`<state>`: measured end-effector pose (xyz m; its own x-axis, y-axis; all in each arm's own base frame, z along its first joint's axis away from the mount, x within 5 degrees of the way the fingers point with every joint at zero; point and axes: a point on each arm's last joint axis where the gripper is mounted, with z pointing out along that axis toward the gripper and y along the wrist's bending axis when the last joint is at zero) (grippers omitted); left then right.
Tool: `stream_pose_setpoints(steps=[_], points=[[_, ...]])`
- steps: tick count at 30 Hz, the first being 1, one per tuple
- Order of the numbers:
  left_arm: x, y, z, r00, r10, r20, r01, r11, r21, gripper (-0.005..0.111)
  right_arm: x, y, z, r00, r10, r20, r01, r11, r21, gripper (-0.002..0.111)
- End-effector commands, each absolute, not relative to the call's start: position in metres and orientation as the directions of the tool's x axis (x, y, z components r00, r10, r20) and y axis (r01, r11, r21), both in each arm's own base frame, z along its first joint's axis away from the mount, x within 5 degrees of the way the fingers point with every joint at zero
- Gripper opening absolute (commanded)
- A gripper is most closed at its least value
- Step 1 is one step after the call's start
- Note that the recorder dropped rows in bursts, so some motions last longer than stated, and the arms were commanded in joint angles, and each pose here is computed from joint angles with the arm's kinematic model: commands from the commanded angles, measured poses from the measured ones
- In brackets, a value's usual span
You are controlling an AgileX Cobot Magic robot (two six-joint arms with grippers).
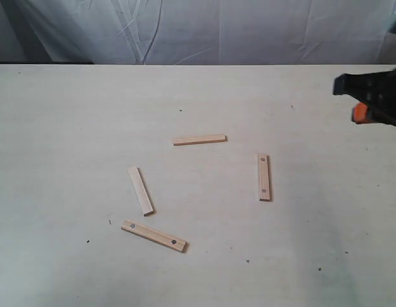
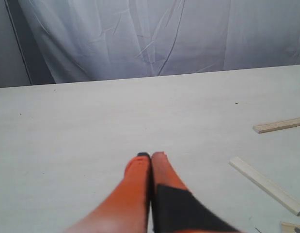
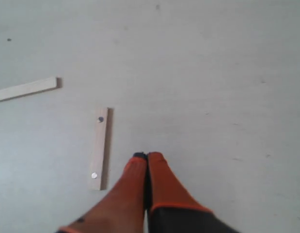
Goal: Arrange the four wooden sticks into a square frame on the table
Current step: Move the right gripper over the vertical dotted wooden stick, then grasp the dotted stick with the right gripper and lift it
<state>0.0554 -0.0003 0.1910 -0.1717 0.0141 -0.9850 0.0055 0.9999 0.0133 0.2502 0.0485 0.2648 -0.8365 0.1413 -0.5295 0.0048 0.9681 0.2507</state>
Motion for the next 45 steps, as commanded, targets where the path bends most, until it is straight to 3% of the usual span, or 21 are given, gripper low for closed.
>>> stream_pose_setpoints(steps=[1,6,11,14,15,16,18,26,45], points=[[0.055,0.000,0.190,-0.163,0.004,-0.987,0.003,1.000,0.003,0.000,0.278,0.089,0.260,-0.903,0.019,-0.430,-0.093,0.967,0.239,-0.001],[0.055,0.000,0.190,-0.163,0.004,-0.987,0.003,1.000,0.003,0.000,0.306,0.137,0.238,-0.949,-0.037,-0.314,-0.109,0.970,0.217,-0.001],[0.055,0.000,0.190,-0.163,0.004,-0.987,0.003,1.000,0.003,0.000,0.318,0.162,0.202,-0.973,0.000,-0.232,-0.038,0.987,0.156,0.001],[0.055,0.000,0.190,-0.163,0.004,-0.987,0.003,1.000,0.003,0.000,0.319,0.164,0.186,-0.978,0.026,-0.208,0.007,0.996,0.091,0.015],[0.055,0.000,0.190,-0.163,0.004,-0.987,0.003,1.000,0.003,0.000,0.321,0.164,0.179,-0.979,0.046,-0.197,0.030,0.996,0.082,0.028],[0.055,0.000,0.190,-0.163,0.004,-0.987,0.003,1.000,0.003,0.000,0.322,0.165,0.178,-0.978,0.056,-0.199,0.040,0.996,0.085,0.034],[0.055,0.000,0.190,-0.163,0.004,-0.987,0.003,1.000,0.003,0.000,0.325,0.166,0.170,-0.978,0.074,-0.197,0.058,0.995,0.085,0.041],[0.055,0.000,0.190,-0.163,0.004,-0.987,0.003,1.000,0.003,0.000,0.326,0.178,0.132,-0.982,0.067,-0.174,0.064,0.998,0.025,0.041],[0.055,0.000,0.190,-0.163,0.004,-0.987,0.003,1.000,0.003,0.000,0.327,0.179,0.116,-0.986,0.069,-0.151,0.069,0.998,0.002,0.040]])
